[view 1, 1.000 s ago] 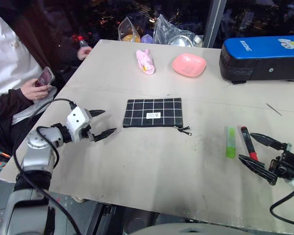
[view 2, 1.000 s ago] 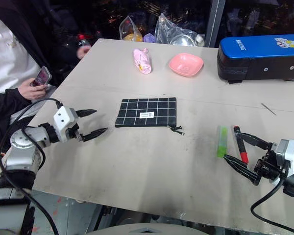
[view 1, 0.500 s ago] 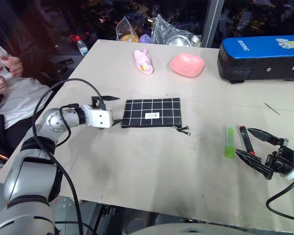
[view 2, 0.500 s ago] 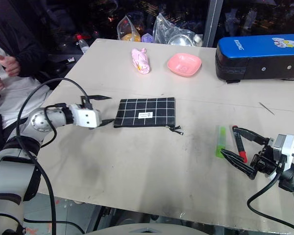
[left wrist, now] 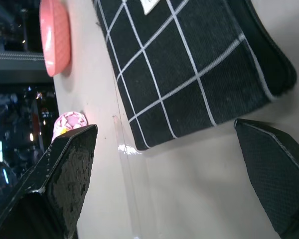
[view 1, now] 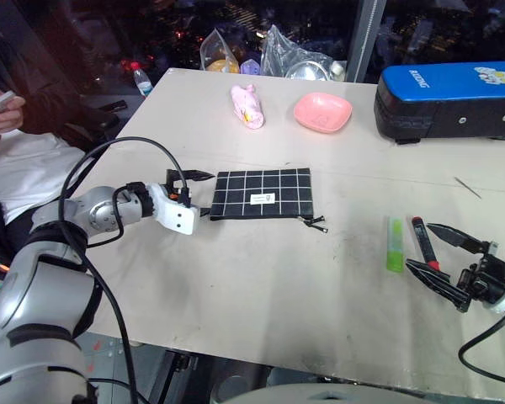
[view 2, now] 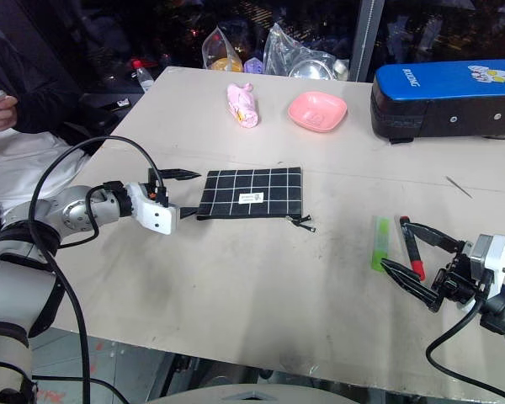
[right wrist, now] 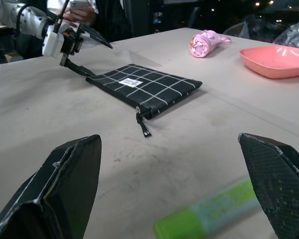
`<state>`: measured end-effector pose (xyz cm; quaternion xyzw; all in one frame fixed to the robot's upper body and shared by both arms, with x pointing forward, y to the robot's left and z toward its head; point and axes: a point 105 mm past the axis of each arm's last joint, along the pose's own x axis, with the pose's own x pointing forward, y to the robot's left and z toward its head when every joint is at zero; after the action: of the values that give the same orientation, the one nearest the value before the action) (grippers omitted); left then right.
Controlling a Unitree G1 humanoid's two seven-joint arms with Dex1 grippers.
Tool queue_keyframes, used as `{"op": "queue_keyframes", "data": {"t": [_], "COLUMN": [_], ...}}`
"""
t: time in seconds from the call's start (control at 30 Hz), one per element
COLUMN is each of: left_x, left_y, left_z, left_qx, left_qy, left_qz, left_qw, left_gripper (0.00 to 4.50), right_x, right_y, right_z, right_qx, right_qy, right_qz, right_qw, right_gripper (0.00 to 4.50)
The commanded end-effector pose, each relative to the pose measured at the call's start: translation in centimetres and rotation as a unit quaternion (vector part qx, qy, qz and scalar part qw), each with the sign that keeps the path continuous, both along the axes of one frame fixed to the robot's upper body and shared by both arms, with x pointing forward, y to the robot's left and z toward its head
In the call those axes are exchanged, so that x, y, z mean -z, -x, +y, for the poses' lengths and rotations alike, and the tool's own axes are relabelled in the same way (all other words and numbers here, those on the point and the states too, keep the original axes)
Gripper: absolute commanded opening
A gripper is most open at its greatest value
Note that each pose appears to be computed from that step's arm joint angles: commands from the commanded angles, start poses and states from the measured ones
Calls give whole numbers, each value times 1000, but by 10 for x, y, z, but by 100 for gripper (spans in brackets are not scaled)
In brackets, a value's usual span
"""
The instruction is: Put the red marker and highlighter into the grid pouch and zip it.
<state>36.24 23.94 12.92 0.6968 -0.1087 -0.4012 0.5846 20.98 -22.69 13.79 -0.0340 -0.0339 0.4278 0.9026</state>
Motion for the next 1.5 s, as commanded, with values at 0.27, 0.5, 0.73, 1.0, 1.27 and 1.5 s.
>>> {"op": "queue_keyframes", "data": {"t": [0.27,0.5,0.73,1.0,1.27,1.5], "left_x": [11,2,3,3,7,11], "left_y": [5,-1,3,-3,-5,6], "left_z": [-28,-66,-86,-115,-138,-143], "left_qx": [53,86,116,120,127,155], "left_qy": [33,118,143,195,212,222], "left_qz": [7,-6,9,14,21,30], "left_qw": [998,989,983,973,969,962], "left_gripper": [450,450,450,450,450,296], "right_x": [-13,-16,-19,-18,-15,-15], "right_y": [-1,-3,-3,-3,0,-1], "right_z": [2,6,7,7,7,7], "right_qx": [-7,-11,-6,1,6,7], "right_qy": [2,1,4,4,3,5], "right_qz": [-30,-35,-37,-39,-38,-36], "right_qw": [1000,999,999,999,999,999], "right_gripper": [445,445,445,445,445,450]}}
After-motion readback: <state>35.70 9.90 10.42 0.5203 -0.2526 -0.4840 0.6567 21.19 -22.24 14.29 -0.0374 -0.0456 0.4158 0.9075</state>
